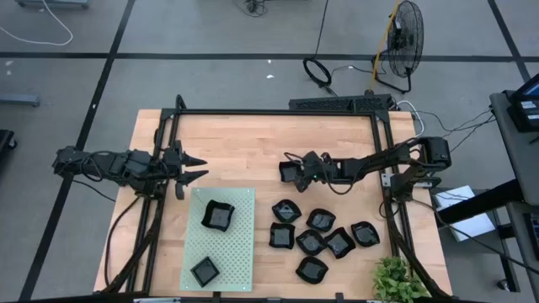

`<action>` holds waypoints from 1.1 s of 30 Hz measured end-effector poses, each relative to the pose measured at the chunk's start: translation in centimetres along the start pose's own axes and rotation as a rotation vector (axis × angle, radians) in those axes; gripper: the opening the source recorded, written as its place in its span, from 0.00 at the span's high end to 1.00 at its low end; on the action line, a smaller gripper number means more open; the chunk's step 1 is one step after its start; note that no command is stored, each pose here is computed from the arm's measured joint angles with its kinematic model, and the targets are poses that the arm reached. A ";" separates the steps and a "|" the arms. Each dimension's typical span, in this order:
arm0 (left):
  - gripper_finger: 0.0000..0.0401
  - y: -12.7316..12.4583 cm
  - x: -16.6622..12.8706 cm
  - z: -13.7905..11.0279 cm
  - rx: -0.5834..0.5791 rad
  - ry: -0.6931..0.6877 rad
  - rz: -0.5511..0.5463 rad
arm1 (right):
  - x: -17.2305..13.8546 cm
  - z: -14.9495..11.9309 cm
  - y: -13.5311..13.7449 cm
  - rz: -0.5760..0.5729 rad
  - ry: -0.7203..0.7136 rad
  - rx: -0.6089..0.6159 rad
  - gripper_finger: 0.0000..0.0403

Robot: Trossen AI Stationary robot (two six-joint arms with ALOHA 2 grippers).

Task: Pick & Place Mini shaped plates
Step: Stack the distorted square plate on top of the other distorted square plate on the shelf

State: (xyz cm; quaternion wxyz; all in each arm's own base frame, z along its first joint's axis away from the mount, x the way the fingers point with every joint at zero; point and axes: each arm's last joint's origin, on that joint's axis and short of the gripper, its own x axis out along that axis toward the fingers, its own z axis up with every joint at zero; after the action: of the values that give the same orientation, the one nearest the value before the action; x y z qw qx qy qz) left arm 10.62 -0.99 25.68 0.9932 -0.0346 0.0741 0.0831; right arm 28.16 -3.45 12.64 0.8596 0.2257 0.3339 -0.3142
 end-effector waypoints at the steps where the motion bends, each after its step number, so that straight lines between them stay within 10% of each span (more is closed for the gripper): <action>1: 0.63 0.0 0.0 0.0 0.000 -0.001 0.000 | 0.0 0.0 0.0 -0.001 0.002 -0.004 0.57; 15: 0.63 0.0 0.0 0.0 0.000 0.000 0.000 | 0.0 0.2 0.1 0.017 -0.018 -0.118 0.98; 33: 0.63 0.0 0.0 0.4 -0.002 -0.043 -0.002 | -4.0 3.9 3.4 0.071 -0.503 -0.389 1.00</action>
State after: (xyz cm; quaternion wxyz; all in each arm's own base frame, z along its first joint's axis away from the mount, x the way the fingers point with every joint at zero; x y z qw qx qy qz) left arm 10.68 -0.99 26.10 0.9946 -0.0336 0.0524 0.0831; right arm 29.88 -1.89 18.73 0.9526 -0.0162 0.1569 -0.2602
